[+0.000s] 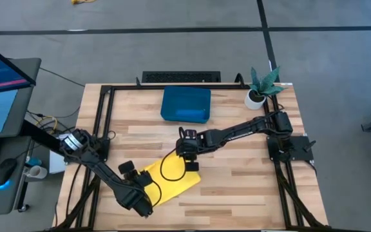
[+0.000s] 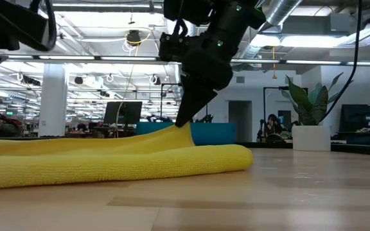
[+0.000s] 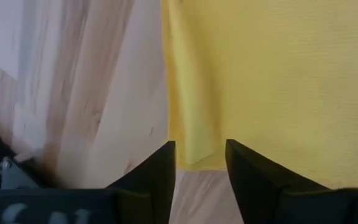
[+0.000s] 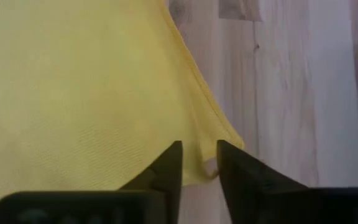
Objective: Roll microfiber towels into tight, uniform cylinder then place into a basket
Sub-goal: Roll the yellow microfiber cloth
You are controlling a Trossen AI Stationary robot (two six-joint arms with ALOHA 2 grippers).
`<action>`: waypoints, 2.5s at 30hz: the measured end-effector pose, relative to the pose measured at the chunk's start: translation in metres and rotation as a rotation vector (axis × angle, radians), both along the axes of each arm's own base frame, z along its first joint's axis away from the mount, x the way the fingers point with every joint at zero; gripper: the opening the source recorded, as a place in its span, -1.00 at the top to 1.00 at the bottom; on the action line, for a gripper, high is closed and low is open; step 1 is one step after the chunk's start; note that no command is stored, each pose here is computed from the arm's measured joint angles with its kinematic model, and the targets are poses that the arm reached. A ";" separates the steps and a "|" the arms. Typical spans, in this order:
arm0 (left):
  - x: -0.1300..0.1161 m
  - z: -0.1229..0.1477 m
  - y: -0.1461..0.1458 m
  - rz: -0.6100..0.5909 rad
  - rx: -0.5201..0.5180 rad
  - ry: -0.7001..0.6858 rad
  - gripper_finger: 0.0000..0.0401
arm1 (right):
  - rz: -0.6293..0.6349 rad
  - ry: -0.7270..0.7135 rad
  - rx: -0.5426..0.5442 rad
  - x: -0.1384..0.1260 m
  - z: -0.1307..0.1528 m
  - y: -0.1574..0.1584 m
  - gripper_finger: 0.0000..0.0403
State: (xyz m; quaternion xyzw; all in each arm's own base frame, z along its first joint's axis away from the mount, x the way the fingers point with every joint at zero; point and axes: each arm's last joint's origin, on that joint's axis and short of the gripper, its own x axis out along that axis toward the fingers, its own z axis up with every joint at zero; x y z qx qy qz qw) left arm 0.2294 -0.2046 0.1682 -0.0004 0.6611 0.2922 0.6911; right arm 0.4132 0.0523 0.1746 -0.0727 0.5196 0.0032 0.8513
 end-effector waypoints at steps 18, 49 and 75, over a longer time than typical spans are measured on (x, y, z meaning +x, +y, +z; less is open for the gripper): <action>0.015 -0.002 -0.021 0.053 -0.029 -0.422 0.53 | 0.063 0.128 -0.042 -0.018 0.042 -0.005 0.16; -0.032 -0.018 0.039 0.039 -0.209 -0.474 0.98 | 0.112 -0.095 0.192 -0.013 0.020 0.049 0.63; -0.051 -0.033 0.057 0.070 -0.164 -0.465 0.98 | 0.021 -0.108 0.321 -0.020 -0.009 0.107 0.63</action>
